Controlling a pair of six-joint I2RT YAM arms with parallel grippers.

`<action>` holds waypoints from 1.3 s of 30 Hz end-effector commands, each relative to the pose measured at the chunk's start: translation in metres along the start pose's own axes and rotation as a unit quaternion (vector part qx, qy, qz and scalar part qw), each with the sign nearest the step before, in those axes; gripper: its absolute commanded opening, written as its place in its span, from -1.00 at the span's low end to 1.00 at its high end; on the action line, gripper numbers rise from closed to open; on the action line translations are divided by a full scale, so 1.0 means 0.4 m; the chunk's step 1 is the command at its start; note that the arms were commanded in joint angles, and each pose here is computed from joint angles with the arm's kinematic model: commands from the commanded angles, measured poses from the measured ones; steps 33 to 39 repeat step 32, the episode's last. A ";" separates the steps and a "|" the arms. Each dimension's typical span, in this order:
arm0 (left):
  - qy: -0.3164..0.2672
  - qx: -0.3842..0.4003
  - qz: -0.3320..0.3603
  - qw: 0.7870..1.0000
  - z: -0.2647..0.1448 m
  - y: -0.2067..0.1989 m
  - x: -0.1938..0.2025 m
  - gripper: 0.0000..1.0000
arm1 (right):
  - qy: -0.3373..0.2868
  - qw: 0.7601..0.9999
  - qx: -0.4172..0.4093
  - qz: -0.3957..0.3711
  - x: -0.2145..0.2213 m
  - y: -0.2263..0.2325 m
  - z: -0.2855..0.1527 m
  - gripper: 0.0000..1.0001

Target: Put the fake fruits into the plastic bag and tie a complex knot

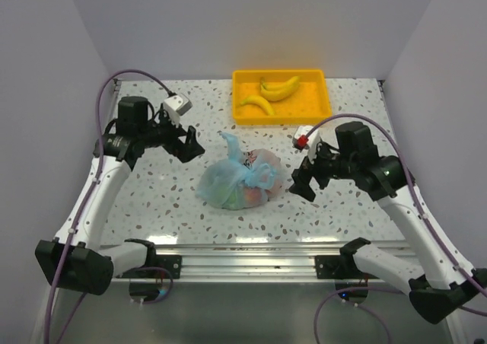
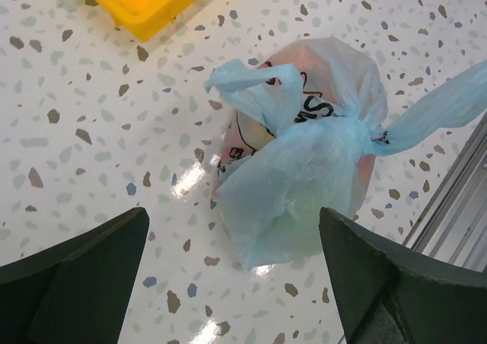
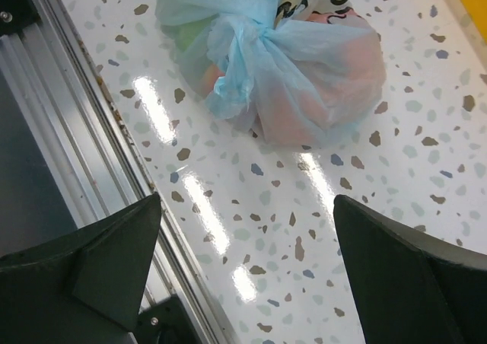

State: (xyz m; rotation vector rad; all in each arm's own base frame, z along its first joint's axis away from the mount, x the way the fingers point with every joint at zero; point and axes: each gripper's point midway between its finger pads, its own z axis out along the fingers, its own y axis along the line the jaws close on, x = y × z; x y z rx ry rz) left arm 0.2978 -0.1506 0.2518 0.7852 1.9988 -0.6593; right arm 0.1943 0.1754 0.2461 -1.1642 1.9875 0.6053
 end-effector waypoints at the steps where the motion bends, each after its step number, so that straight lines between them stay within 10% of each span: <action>1: 0.007 0.001 -0.044 0.999 -0.045 0.004 0.028 1.00 | -0.016 0.998 0.061 0.020 -0.033 -0.034 -0.085 0.97; 15: 0.032 -0.159 -0.232 0.959 -0.255 0.332 0.228 1.00 | 0.003 0.917 0.153 0.369 0.164 -0.344 -0.101 0.97; 39: 0.113 -0.235 -0.219 0.940 -0.230 0.434 0.444 1.00 | 0.091 0.903 0.182 0.378 0.361 -0.398 -0.022 0.97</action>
